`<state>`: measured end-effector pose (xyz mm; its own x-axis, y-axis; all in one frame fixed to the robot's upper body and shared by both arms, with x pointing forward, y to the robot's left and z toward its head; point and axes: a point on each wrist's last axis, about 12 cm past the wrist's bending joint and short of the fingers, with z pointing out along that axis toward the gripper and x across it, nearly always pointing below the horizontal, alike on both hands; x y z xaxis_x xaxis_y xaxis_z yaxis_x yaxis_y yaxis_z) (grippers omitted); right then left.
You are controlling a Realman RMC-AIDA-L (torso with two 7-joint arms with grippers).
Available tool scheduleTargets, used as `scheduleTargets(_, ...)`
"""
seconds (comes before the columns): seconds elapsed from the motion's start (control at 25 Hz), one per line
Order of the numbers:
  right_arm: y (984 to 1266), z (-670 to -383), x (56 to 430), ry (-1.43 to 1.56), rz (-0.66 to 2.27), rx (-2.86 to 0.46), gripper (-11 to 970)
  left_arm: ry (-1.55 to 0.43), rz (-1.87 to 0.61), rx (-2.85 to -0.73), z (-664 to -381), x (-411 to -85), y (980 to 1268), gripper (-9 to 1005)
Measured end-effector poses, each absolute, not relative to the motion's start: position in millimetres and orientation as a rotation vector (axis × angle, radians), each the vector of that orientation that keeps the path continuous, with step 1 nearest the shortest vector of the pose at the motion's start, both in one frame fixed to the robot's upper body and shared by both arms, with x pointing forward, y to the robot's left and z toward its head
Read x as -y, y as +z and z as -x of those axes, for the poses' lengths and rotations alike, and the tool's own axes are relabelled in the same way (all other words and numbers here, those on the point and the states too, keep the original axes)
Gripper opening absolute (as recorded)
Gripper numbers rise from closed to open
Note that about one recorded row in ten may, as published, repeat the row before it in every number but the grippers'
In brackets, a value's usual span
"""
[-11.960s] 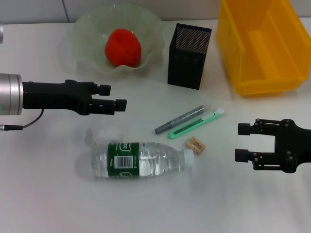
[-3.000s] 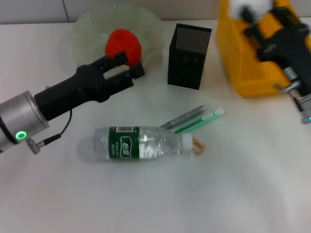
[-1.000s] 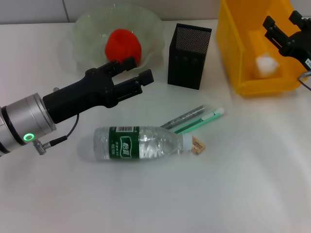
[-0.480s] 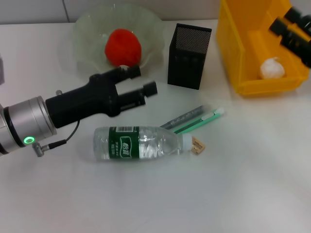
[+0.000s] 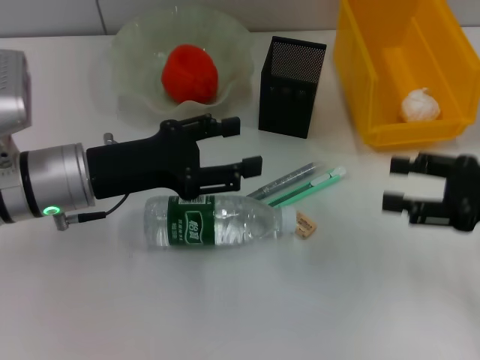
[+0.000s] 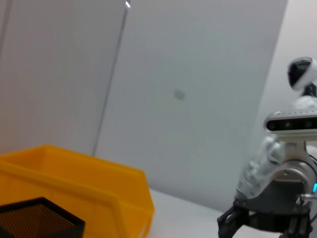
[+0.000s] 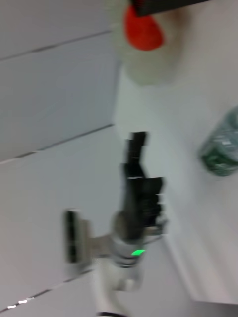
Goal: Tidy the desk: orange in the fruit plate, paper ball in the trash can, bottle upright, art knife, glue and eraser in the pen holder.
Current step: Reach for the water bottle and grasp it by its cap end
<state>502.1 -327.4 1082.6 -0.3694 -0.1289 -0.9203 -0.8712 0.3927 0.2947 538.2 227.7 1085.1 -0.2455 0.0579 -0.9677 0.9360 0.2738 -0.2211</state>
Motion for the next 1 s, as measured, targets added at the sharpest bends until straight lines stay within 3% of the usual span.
scheduleTargets(0.56, 1063, -496, 323, 0.944, 0.894, -1.871, 760, -1.001, -1.306, -1.766, -582, -198, 1140, 788)
scheduleTargets(1.0, 1064, -496, 325, 0.945, 0.892, -1.876, 760, -0.871, -1.679, -1.856, -587, -131, 1160, 788)
